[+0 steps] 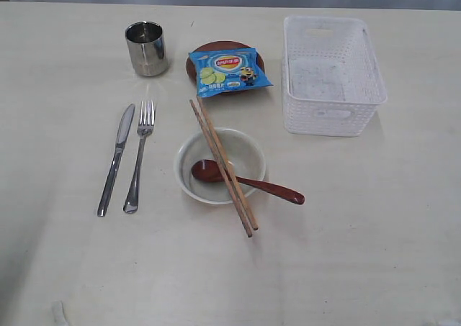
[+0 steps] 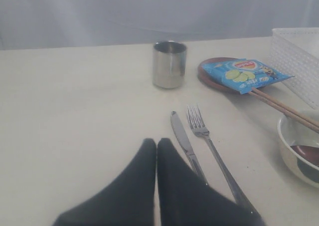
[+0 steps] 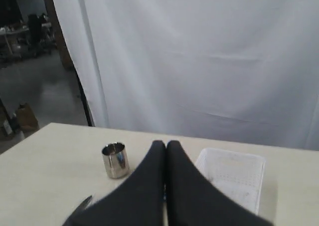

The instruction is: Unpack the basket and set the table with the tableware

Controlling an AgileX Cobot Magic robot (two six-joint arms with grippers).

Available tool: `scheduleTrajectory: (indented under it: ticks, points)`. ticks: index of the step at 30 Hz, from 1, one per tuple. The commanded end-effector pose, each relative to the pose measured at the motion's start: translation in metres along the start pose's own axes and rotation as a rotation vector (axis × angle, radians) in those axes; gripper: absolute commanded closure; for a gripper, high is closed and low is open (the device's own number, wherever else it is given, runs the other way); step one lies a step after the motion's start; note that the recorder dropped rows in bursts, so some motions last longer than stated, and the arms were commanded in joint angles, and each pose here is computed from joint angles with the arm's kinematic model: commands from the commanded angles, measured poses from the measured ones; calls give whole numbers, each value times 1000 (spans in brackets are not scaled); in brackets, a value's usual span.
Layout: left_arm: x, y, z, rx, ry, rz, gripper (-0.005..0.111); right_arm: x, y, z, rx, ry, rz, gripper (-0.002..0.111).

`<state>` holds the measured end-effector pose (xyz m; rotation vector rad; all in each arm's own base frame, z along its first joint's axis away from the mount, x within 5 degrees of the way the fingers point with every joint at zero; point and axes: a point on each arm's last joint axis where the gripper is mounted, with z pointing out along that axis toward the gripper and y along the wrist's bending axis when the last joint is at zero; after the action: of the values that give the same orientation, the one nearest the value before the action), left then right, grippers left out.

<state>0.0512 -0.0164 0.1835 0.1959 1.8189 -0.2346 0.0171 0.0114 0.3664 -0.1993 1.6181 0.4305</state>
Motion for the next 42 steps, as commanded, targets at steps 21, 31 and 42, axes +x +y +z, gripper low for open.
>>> scheduleTrajectory:
  ticks: [21, 31, 42]
  points:
    - [1, 0, 0, 5, -1, 2, 107, 51, -12, -5, 320, -141, 35, 109]
    - [1, 0, 0, 5, -1, 4, 107, 130, -39, 33, 324, -52, 68, 109]
    - [1, 0, 0, 5, -1, 4, 107, 173, -49, 39, 351, 121, -37, 109]
